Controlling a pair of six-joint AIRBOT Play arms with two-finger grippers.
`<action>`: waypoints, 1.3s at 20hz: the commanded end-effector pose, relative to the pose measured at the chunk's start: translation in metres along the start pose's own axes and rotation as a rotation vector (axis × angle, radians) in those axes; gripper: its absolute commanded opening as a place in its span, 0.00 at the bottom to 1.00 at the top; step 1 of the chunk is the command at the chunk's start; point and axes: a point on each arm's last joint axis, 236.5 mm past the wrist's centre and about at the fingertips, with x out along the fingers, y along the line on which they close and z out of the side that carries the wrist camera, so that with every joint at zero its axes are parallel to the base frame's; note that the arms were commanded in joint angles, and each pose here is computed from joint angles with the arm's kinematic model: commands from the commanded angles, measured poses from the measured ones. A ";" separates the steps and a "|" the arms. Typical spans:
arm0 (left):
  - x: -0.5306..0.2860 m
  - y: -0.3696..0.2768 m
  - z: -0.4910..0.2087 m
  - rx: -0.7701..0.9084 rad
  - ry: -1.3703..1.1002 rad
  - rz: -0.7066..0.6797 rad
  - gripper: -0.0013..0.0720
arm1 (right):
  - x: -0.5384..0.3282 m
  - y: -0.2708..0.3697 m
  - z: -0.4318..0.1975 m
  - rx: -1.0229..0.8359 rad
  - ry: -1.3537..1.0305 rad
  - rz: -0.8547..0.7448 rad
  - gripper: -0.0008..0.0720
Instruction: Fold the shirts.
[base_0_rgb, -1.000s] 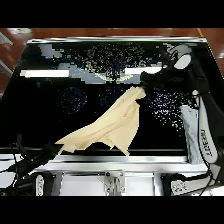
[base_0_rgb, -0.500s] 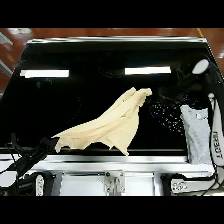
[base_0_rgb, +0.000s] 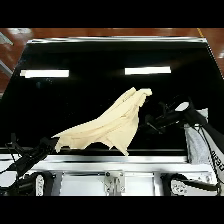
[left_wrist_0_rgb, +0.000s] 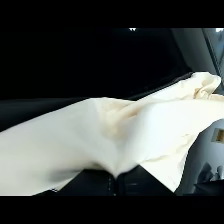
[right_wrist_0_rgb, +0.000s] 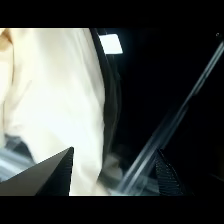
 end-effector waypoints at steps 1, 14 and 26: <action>0.000 -0.003 -0.001 -0.006 0.003 -0.011 0.07 | 0.030 0.010 0.005 0.025 -0.083 0.000 0.88; -0.001 -0.005 0.000 -0.010 -0.001 -0.019 0.07 | 0.035 0.058 0.011 -0.027 -0.143 0.091 0.09; -0.198 -0.199 0.168 -0.073 -0.830 -0.717 0.07 | -0.376 0.264 -0.060 -0.890 -1.150 -0.021 0.09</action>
